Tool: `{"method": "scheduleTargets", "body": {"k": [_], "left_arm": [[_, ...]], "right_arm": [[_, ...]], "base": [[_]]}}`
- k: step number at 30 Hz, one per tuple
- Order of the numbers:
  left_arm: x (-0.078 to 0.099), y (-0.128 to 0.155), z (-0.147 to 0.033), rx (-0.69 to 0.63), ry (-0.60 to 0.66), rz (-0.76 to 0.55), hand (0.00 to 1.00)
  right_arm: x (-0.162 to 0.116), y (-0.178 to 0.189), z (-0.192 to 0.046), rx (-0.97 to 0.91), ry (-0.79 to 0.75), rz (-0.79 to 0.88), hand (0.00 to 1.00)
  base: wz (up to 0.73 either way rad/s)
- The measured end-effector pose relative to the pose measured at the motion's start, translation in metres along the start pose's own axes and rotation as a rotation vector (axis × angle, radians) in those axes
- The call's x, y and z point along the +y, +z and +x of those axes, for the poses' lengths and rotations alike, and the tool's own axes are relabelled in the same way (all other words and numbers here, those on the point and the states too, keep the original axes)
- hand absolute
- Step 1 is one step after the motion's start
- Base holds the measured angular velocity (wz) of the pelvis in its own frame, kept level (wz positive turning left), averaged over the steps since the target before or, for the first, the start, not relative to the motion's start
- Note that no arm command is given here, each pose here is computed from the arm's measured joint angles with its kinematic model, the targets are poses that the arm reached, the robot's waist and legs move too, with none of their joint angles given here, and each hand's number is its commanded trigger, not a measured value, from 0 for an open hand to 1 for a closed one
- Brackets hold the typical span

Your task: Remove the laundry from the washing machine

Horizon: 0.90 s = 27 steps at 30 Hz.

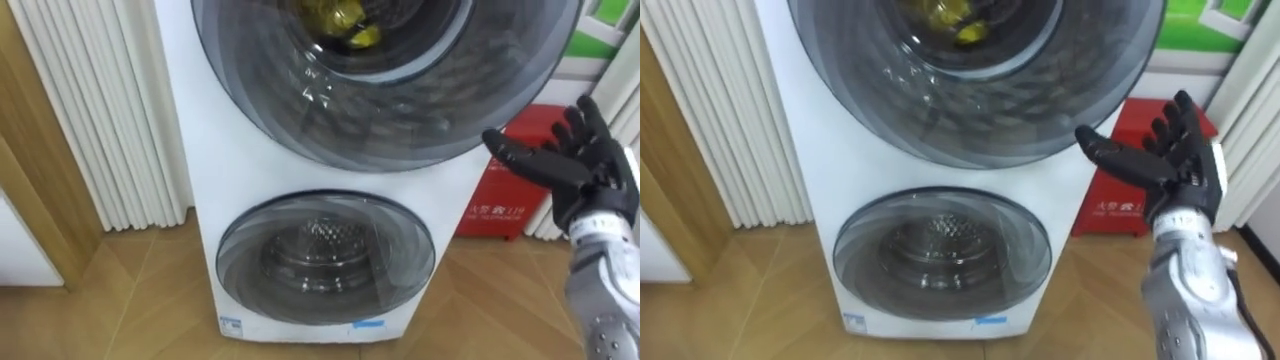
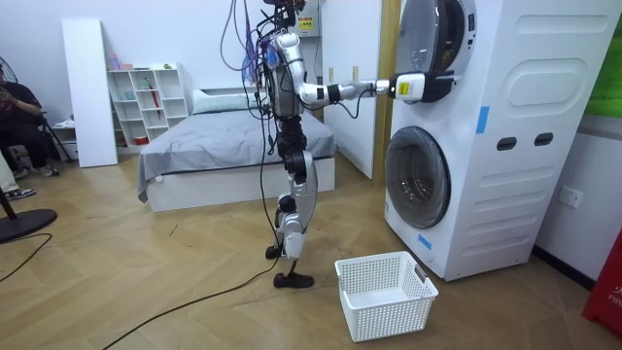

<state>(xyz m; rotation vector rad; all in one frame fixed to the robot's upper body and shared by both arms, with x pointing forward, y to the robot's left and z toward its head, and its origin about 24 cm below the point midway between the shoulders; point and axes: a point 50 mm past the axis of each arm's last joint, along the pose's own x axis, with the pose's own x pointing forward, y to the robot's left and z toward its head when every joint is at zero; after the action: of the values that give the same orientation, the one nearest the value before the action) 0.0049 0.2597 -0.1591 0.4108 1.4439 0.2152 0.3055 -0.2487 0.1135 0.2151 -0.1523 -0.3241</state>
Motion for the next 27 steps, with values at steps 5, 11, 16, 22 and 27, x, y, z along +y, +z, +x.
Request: {"method": "scheduleTargets", "body": {"k": [5,11,16,22,27], "left_arm": [[0.001,-0.001,0.000,0.007,0.004,0.002,0.00],[0.003,0.001,0.000,-0.004,0.009,0.012,0.00],[0.005,0.006,0.000,-0.022,0.014,0.020,0.00],[0.005,0.010,0.000,-0.040,0.006,0.036,0.00],[0.006,0.011,0.000,-0.044,-0.007,0.040,0.00]], "right_arm": [[0.010,0.014,0.008,-0.036,0.048,-0.021,0.00],[0.018,0.028,0.010,-0.087,0.095,-0.021,0.00],[0.024,0.035,0.014,-0.112,0.113,-0.014,0.00],[0.025,0.044,0.014,-0.144,0.131,-0.023,0.00],[0.025,0.050,0.014,-0.161,0.139,-0.026,0.00]], "base": [[0.00],[0.00],[0.00],[0.00],[-0.02]]}}
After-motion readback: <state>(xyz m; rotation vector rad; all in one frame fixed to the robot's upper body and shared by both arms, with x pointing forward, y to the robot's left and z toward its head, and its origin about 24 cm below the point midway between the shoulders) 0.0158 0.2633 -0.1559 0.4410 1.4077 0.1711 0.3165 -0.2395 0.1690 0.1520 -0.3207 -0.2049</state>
